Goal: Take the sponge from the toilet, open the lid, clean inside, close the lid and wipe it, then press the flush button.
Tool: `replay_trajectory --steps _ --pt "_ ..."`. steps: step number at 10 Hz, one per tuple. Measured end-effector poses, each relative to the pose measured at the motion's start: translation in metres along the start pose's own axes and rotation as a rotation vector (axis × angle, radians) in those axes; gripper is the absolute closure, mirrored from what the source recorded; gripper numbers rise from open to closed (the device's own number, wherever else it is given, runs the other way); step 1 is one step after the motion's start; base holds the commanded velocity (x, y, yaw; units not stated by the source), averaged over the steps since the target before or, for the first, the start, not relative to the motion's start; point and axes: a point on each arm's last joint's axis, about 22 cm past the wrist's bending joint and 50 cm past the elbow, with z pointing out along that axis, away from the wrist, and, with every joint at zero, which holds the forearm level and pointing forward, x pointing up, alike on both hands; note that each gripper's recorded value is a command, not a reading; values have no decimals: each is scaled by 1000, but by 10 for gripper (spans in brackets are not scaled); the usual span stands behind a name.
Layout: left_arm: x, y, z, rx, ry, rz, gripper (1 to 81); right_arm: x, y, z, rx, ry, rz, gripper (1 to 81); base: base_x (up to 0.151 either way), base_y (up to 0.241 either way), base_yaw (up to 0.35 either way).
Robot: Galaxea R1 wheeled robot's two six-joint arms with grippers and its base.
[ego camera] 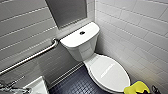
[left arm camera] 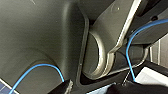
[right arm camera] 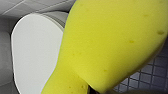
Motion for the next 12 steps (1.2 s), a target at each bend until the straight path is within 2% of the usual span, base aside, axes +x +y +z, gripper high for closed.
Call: replay_trajectory --steps 2,3,4,6,7,9,12 --pt "1 1 0 -1 1 2 10 -47 47 -26 -62 -48 52 811 0 0 0" --pt "1 1 0 -3 2 2 10 -63 52 -43 -63 -64 64 811 0 0 0" --pt "1 3 1 -7 3 3 10 -64 43 -57 -43 -63 62 811 0 0 0" --pt "2 6 1 -12 4 5 10 -63 6 -86 28 -78 -12 811 0 0 0" --pt "2 6 1 -12 5 6 10 -59 -9 -89 56 -77 -43 811 0 0 0" --pt "4 6 1 -15 14 6 10 -33 -80 -71 167 -76 -157 811 0 0 0" --pt "5 6 1 -16 17 6 10 6 -172 -39 240 -89 -337 811 0 0 0"
